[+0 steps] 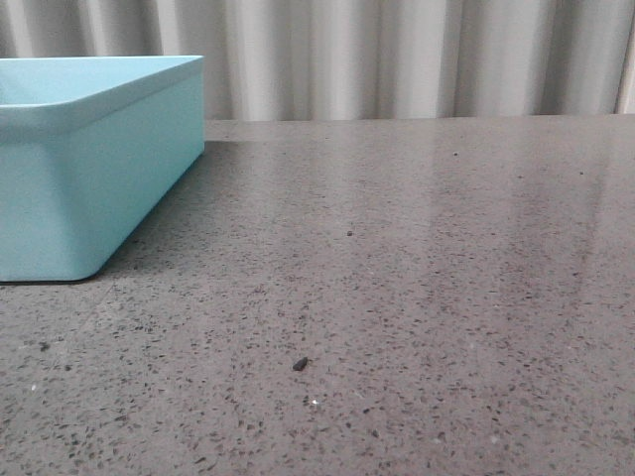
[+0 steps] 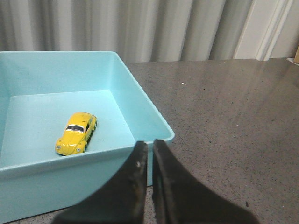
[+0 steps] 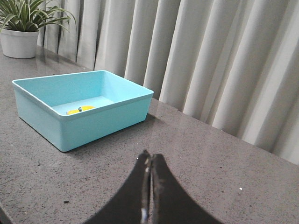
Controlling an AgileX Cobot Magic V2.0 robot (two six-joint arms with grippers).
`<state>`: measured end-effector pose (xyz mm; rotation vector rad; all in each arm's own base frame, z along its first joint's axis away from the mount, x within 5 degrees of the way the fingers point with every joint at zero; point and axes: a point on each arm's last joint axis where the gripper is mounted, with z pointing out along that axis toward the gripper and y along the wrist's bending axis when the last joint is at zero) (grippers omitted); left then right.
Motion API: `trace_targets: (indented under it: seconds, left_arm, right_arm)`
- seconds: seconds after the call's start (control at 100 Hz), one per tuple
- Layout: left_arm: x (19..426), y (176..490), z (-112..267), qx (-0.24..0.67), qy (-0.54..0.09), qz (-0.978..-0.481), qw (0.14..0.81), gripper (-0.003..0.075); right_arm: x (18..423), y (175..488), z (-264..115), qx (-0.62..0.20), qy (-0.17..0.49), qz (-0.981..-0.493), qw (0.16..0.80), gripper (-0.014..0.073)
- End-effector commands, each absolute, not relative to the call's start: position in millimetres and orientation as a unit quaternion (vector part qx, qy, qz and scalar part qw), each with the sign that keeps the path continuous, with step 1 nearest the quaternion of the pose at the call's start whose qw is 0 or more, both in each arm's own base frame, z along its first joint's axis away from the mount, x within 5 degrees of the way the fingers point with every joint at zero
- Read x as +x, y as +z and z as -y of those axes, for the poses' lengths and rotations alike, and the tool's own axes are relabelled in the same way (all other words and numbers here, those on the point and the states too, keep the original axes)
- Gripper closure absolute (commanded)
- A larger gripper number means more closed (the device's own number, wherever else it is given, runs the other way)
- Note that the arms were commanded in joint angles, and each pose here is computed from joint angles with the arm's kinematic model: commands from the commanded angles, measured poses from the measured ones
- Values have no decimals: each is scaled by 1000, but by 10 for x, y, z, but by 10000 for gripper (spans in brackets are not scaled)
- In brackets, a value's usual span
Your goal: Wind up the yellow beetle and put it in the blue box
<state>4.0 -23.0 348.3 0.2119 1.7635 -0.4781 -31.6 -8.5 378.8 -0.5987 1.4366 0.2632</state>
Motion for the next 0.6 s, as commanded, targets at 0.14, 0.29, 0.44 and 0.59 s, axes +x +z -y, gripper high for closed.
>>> trace_targets:
  seconds: [0.14, 0.29, 0.44, 0.59]
  left_arm:
    - [53, 3618, 232, 81, -222, -734, 636, 741]
    - [53, 3618, 232, 81, -222, -734, 636, 741]
    - [121, 3515, 243, 74, -223, -741, 629, 741]
    - [296, 3234, 184, 84, -149, -725, 667, 741]
  right_arm:
    - [-314, 3905, 86, -258, 122, -622, 729, 656]
    - [-314, 3905, 86, -258, 122, -622, 729, 656]
    - [-314, 3905, 86, -258, 122, -622, 729, 656]
    - [-314, 3905, 86, -258, 122, -622, 729, 656]
